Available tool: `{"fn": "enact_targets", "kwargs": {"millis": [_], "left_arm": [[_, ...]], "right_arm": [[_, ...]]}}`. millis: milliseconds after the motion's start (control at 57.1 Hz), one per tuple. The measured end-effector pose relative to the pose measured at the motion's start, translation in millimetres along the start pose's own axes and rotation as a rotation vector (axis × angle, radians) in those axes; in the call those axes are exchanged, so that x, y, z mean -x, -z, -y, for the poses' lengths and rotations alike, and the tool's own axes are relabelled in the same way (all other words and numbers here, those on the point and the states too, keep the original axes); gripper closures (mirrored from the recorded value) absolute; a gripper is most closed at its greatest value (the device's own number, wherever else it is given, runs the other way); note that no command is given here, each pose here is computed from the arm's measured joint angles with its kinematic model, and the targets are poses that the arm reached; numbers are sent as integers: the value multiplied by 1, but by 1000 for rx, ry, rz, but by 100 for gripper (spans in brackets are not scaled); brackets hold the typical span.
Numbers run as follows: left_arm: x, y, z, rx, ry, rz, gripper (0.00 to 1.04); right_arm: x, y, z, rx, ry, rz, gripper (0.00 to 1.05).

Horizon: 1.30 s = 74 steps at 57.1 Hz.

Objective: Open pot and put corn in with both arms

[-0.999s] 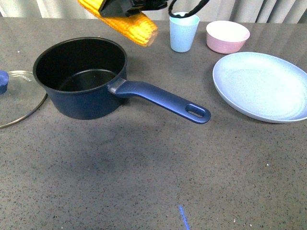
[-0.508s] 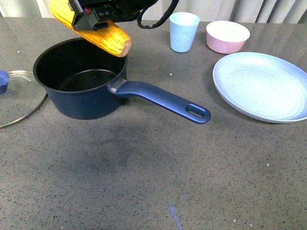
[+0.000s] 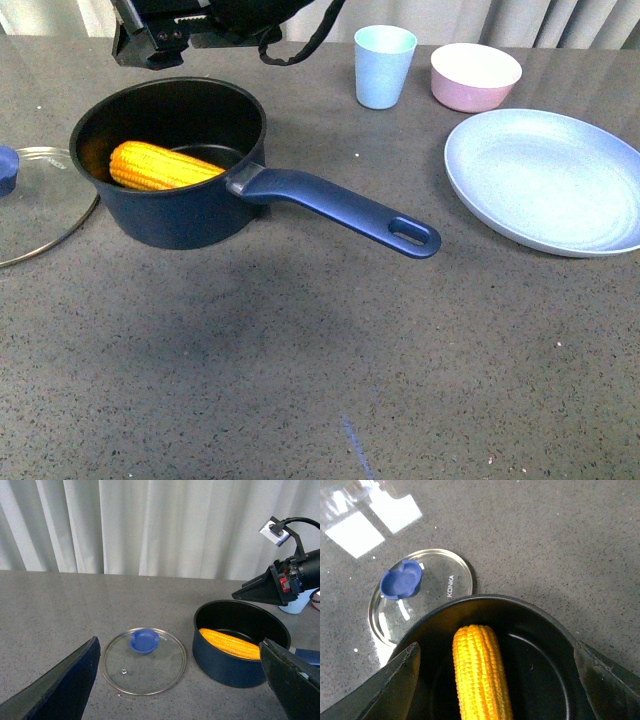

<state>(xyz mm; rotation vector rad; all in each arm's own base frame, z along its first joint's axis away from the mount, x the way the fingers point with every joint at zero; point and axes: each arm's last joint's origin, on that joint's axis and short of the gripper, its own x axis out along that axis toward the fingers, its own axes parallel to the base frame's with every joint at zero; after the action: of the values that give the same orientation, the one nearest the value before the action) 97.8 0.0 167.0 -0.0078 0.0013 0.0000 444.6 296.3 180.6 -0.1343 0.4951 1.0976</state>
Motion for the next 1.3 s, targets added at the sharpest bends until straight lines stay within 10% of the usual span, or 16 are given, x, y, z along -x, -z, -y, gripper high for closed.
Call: {"fn": "enact_targets", "kwargs": {"millis": [438,824,999,1297], "left_arm": [[0,0,0,0,0,0,9],[0,0,0,0,0,0,9],[0,0,0,0,0,0,9],[0,0,0,0,0,0,9]], "right_arm": [[172,13,33,-67,223,274,9],[301,78,-14,-73,383,339,9],[313,114,-40,-118,1078,484,46],[330,157,-71,-129,1084,476,95]]}}
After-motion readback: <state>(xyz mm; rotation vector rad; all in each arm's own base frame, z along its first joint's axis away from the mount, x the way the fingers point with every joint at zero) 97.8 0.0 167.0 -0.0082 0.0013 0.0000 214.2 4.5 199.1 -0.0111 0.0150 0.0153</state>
